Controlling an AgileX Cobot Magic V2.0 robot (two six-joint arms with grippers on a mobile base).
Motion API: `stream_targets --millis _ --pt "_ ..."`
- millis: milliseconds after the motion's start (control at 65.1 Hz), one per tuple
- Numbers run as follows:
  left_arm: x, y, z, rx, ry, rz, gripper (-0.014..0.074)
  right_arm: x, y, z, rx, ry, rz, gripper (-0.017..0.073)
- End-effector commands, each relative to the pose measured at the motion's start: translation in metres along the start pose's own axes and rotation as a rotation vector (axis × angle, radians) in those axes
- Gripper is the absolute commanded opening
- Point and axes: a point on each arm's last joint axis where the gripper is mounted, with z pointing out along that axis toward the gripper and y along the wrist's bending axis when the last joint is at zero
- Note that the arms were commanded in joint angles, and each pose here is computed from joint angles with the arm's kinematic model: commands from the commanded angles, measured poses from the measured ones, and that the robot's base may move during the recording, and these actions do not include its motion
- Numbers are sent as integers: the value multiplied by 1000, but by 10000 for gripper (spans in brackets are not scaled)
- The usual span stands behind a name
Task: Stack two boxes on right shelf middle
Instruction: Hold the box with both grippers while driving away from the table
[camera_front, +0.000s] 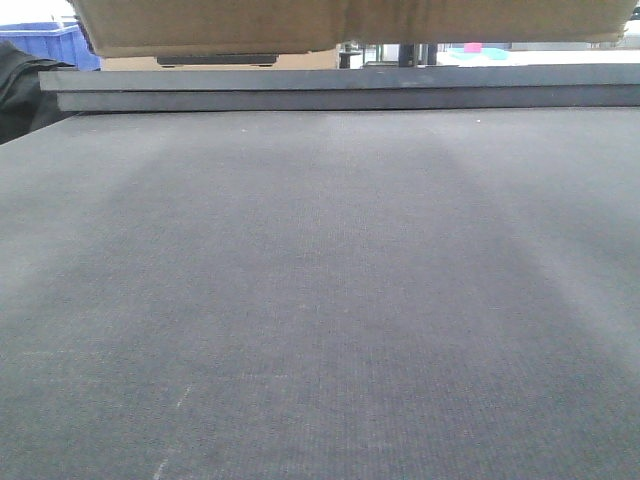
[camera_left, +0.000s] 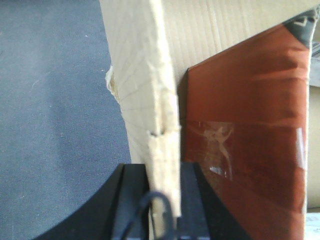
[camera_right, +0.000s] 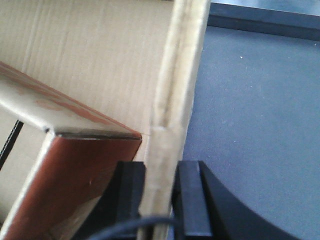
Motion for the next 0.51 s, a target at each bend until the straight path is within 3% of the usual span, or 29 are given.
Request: stream_targets --millis 0,491 --pt "-5 -1 -13 21 -67 -4 -111 -8 -4 -6 36 -77 -26 -153" --pt "-5 -1 -13 21 -67 -4 -111 -8 -4 -7 36 -82 -26 -153"
